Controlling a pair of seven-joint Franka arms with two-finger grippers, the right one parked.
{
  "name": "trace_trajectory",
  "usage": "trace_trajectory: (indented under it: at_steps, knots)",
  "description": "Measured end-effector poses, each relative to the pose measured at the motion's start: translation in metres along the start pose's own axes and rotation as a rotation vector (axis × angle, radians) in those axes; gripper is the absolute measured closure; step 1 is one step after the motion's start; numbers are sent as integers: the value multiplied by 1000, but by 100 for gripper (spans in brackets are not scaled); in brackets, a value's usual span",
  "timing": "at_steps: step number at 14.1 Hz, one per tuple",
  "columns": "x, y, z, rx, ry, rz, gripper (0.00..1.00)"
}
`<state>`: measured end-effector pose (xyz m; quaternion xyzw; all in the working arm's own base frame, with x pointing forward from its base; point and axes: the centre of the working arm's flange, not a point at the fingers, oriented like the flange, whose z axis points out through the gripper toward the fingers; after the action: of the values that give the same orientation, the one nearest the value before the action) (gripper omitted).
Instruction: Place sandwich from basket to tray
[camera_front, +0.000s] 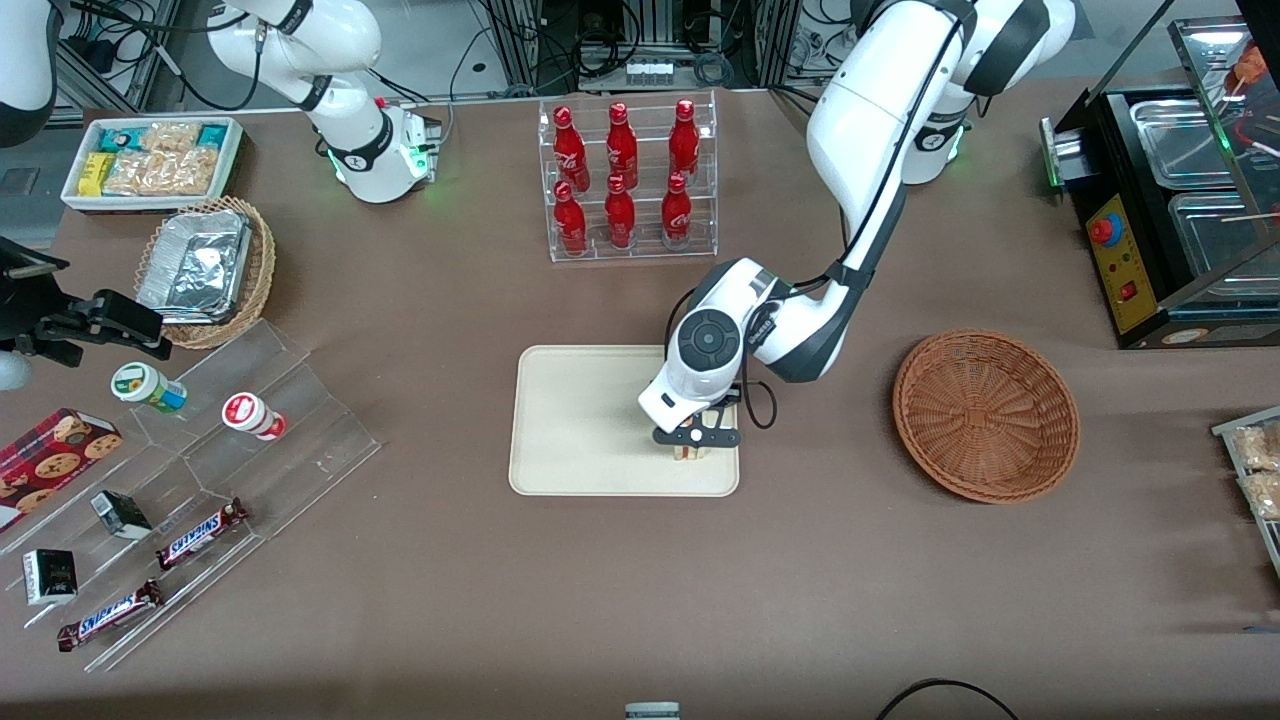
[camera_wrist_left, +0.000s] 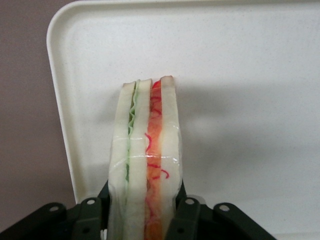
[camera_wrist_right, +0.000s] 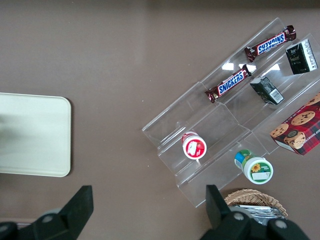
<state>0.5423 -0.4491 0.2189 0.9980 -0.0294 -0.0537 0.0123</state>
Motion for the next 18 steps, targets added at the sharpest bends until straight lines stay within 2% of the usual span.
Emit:
trace_trajectory:
  at_steps: [3, 5, 9, 14, 16, 18]
  knots:
    - [7, -2, -11, -8, 19, -10, 19]
    - [12, -8, -39, -5, 24, -24, 1]
    - [15, -59, -146, 23, -2, -91, 0]
    - [22, -169, -255, 14, 29, -241, 0]
    - [20, -213, -280, 7, 47, -291, 0]
    - [13, -243, -291, 19, 60, -311, 0]
